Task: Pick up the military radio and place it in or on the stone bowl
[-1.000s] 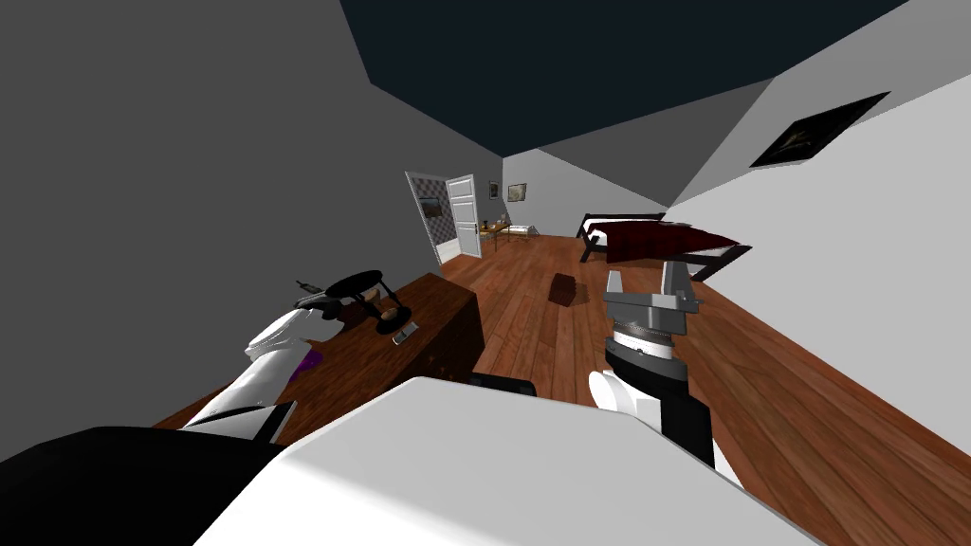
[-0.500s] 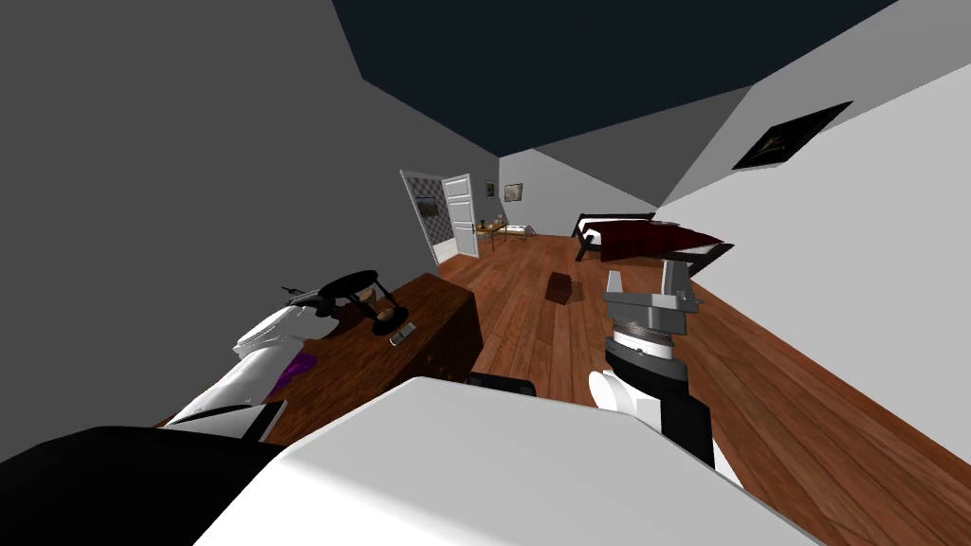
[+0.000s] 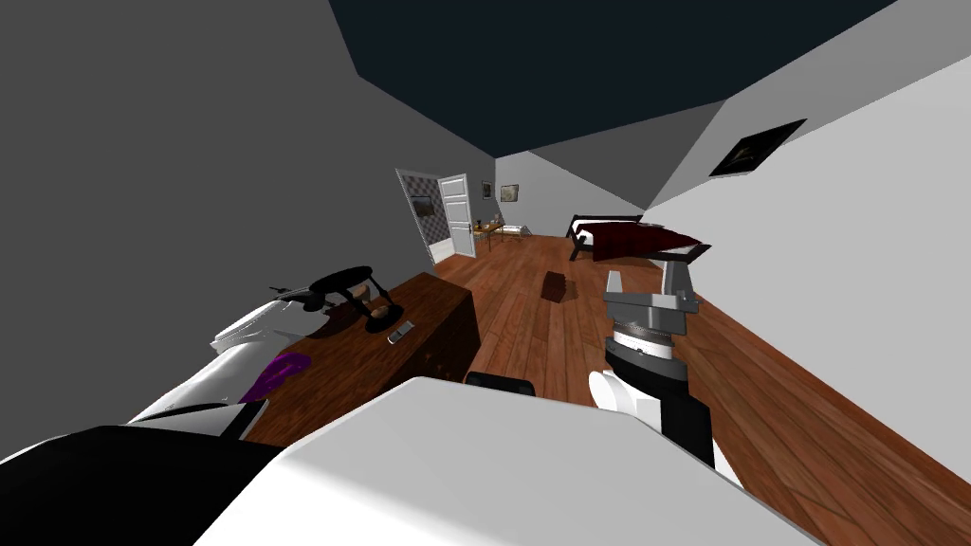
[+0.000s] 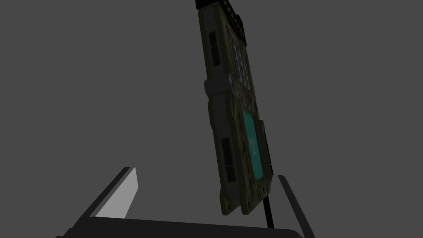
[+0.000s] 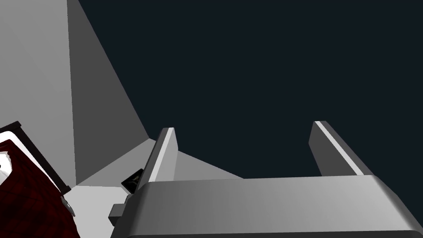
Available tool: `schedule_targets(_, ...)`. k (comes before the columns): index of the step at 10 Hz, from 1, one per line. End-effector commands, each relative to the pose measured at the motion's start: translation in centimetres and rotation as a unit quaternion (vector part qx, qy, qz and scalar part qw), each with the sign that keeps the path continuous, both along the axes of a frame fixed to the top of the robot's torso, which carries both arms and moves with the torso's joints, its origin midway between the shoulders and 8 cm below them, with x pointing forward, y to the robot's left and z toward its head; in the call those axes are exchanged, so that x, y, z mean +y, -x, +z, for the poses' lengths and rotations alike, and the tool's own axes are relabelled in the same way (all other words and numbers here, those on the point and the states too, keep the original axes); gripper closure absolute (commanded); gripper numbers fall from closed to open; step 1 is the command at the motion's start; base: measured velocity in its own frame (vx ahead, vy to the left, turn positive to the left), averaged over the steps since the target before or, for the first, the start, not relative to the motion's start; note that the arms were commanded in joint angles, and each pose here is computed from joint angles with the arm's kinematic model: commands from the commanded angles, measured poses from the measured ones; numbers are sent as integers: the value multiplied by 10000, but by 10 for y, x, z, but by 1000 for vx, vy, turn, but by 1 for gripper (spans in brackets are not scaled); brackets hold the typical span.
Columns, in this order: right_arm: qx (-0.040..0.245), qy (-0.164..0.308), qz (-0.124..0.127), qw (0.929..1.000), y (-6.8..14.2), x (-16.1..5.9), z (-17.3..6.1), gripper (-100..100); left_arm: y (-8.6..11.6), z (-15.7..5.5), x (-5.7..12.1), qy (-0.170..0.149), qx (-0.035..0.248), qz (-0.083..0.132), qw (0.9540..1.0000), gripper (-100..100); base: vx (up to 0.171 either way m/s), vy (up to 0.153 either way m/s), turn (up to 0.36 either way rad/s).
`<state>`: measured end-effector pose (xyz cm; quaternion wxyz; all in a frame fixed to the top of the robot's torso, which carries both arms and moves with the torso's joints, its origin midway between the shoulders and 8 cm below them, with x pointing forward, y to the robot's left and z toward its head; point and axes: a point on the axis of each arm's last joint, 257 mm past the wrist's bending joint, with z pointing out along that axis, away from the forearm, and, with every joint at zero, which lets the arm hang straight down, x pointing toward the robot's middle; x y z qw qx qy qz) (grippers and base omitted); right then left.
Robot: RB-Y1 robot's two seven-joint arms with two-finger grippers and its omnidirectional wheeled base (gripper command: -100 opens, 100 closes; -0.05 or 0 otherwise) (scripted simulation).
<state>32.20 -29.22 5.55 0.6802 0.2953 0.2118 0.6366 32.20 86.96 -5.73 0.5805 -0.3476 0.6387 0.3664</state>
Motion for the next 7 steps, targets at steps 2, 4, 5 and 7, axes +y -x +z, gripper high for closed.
schedule_targets(2, 0, 0, 0, 10000, 0, 0, 0, 0, 0, 0, 0, 0, 3, 8, 10000, 0, -8, 0, -9)
schedule_targets(4, 0, 0, 0, 10000, 0, 0, 0, 0, 1, -1, 0, 8, 13, 10, 10000, 0, 0, 0, 0)
schedule_targets(5, 0, 0, 0, 10000, 0, 0, 0, 0, 1, -1, 0, 9, 14, 11, 10000, 0, 0, 0, 0)
schedule_targets(7, 0, 0, 0, 10000, 0, 0, 0, 0, 1, -1, 0, 9, 14, 11, 10000, 0, 0, 0, 0)
